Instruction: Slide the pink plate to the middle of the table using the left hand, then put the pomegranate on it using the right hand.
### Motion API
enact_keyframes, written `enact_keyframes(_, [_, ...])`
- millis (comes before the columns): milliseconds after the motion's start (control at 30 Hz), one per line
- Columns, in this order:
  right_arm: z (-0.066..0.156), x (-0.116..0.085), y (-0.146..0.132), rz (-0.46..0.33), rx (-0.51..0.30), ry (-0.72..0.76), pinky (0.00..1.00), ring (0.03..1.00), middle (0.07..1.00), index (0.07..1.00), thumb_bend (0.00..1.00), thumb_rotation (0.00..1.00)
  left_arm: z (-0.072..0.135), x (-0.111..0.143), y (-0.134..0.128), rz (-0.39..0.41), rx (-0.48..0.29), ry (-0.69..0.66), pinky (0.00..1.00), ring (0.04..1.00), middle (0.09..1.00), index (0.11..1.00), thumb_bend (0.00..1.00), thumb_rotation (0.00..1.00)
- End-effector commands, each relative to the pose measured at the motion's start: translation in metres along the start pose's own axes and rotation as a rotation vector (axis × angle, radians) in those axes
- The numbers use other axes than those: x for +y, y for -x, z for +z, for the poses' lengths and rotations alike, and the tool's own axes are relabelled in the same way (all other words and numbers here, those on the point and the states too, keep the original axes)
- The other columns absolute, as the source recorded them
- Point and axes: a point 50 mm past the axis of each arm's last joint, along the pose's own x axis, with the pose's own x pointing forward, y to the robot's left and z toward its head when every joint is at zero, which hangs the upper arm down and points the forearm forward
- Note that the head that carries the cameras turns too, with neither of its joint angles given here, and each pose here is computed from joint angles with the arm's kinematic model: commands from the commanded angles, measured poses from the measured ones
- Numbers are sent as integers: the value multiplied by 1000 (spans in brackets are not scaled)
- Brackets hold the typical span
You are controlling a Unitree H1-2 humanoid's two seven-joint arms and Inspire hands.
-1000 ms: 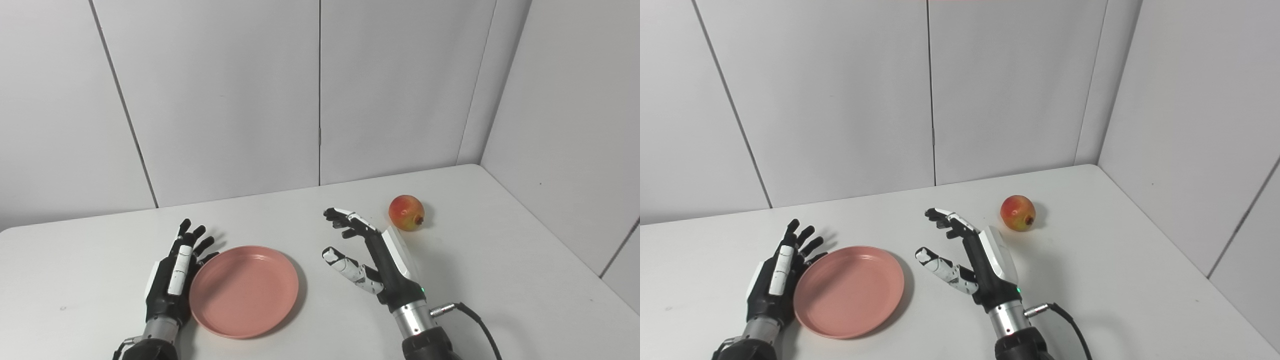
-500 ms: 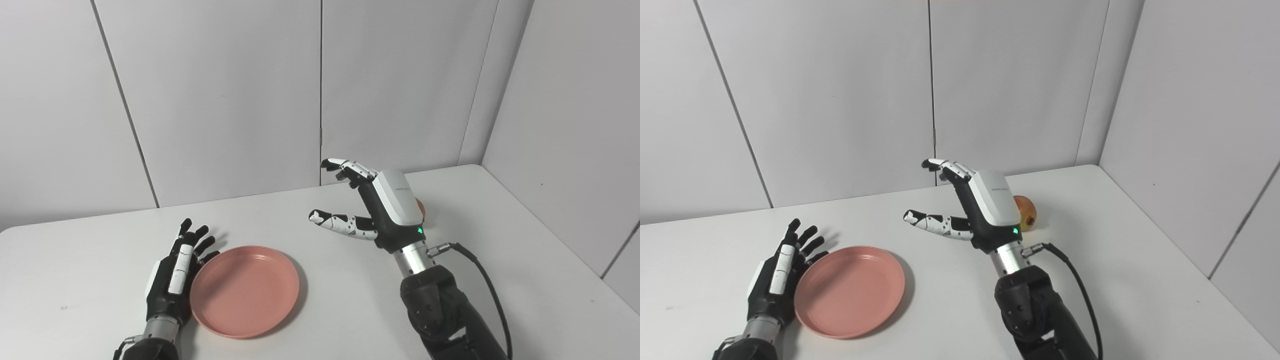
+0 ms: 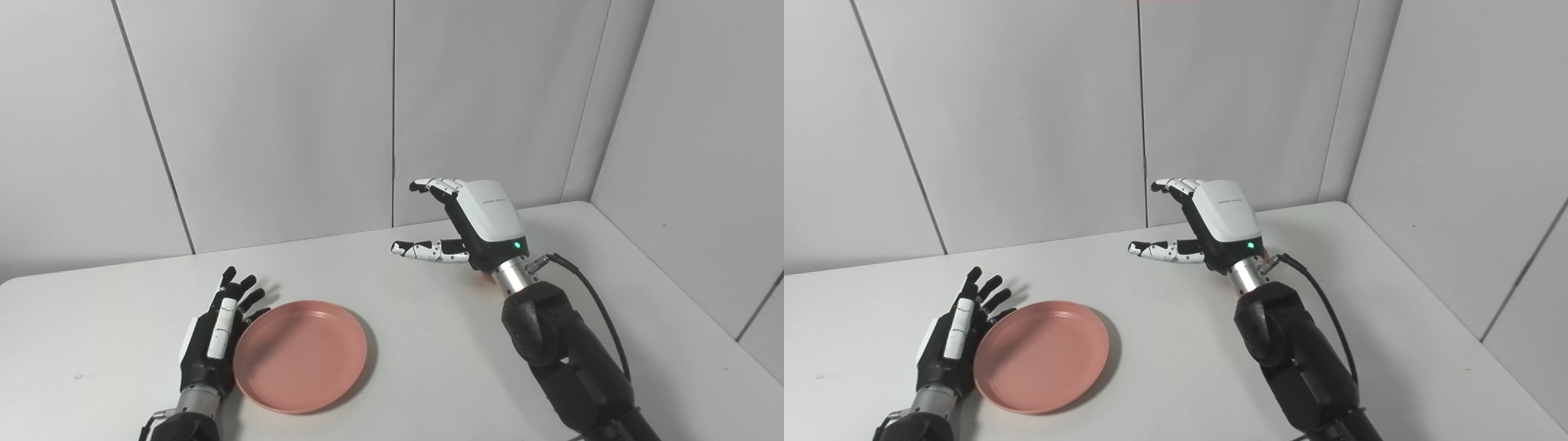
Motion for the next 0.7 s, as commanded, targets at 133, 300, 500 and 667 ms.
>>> enact_keyframes(133, [-23, -21, -33, -4, 93, 102, 681, 724, 743, 721, 837, 875, -16, -3, 8, 16, 54, 20, 720, 859, 901, 1000, 852, 783])
enact_keyframes(300, [-42, -17, -36, 39, 164, 117, 655, 715, 744, 717, 826, 854, -16, -2, 8, 12, 52, 22, 724, 864, 905, 1000, 841, 786])
enact_keyframes(500, [-59, -11, -34, 52, 205, 120, 629, 715, 744, 718, 835, 866, -16, -1, 9, 18, 53, 20, 742, 868, 906, 1000, 845, 786])
enact_keyframes(667, [-67, -6, -33, 61, 211, 117, 622, 711, 741, 713, 821, 852, -15, 0, 11, 15, 53, 14, 731, 870, 906, 1000, 843, 790])
